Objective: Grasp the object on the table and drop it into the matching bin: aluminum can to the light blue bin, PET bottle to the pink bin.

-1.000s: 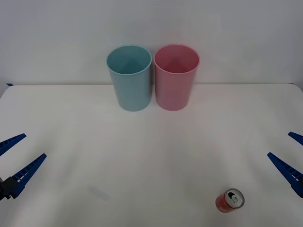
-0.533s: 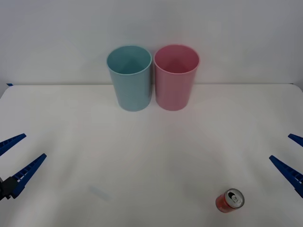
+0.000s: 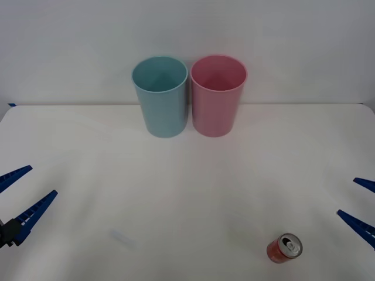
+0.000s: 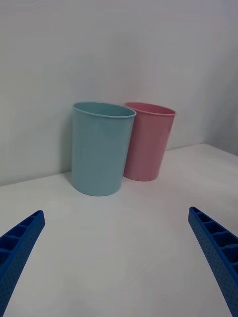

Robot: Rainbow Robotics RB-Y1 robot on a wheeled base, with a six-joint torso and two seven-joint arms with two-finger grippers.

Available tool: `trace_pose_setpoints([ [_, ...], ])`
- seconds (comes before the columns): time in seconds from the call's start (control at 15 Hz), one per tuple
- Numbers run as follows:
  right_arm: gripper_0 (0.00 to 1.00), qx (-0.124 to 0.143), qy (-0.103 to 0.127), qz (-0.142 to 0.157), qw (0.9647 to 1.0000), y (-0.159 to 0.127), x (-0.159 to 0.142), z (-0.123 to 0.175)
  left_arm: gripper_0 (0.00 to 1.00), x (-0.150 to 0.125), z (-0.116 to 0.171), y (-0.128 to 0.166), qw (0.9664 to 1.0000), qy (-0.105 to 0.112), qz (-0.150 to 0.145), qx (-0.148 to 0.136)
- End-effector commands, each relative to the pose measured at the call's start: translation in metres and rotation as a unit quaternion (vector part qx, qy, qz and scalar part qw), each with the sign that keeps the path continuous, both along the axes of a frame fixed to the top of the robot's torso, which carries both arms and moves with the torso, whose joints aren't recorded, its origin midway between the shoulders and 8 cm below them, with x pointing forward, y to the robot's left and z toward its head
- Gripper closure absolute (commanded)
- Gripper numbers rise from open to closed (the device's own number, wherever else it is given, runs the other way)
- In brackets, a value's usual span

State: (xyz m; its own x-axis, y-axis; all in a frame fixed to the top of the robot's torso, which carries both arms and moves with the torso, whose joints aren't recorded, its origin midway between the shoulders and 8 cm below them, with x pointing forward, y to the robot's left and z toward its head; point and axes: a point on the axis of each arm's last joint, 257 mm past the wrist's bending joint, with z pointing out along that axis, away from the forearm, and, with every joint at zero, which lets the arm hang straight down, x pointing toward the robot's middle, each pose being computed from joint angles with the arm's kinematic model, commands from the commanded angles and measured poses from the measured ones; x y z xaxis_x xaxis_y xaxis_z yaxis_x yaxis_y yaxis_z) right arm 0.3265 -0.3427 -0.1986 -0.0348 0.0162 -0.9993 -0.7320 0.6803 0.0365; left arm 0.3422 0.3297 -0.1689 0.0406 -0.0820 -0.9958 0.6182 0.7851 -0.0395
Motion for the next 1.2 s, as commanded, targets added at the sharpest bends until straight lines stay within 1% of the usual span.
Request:
trace_pose_setpoints([
  [0.07,0.00,-0.016,0.007,0.046,0.9988,0.000,-0.005,-0.012,0.00,0.000,0.000,0.000,1.0000,0.000,0.000,0.000],
  [0.13,0.00,-0.024,0.013,0.061,0.9978,0.001,-0.008,-0.018,0.00,0.000,0.000,0.000,1.0000,0.000,0.000,0.000],
  [0.2,0.00,-0.030,0.016,0.069,0.9970,0.000,-0.008,-0.022,0.00,0.000,0.000,0.000,1.0000,0.000,0.000,0.000],
  [0.33,0.00,-0.050,0.022,0.065,0.9964,-0.007,-0.003,-0.034,0.00,0.000,0.000,0.000,1.0000,0.000,0.000,0.000],
  [0.6,0.00,-0.080,0.034,0.069,0.9938,-0.015,-0.011,-0.050,0.00,0.000,0.000,0.000,1.0000,0.000,0.000,0.000],
  [0.73,0.00,-0.112,0.025,0.069,0.9910,-0.023,-0.018,-0.063,0.00,0.000,0.000,0.000,1.0000,0.000,0.000,0.000],
  [0.87,0.00,-0.124,0.031,0.075,0.9890,-0.024,-0.027,-0.072,0.00,0.000,0.000,0.000,1.0000,0.000,0.000,0.000],
  [1.0,0.00,-0.128,0.040,0.083,0.9876,-0.022,-0.037,-0.081,0.00,0.000,0.000,0.000,1.0000,0.000,0.000,0.000],
  [1.07,0.00,-0.132,0.038,0.090,0.9865,-0.018,-0.041,-0.085,0.00,0.000,0.000,0.000,1.0000,0.000,0.000,0.000],
  [1.13,0.00,-0.141,0.027,0.097,0.9849,-0.014,-0.044,-0.089,0.00,0.000,0.000,0.000,1.0000,0.000,0.000,0.000],
  [1.2,0.00,-0.145,0.024,0.104,0.9836,-0.010,-0.048,-0.094,0.00,0.000,0.000,0.000,1.0000,0.000,0.000,0.000],
])
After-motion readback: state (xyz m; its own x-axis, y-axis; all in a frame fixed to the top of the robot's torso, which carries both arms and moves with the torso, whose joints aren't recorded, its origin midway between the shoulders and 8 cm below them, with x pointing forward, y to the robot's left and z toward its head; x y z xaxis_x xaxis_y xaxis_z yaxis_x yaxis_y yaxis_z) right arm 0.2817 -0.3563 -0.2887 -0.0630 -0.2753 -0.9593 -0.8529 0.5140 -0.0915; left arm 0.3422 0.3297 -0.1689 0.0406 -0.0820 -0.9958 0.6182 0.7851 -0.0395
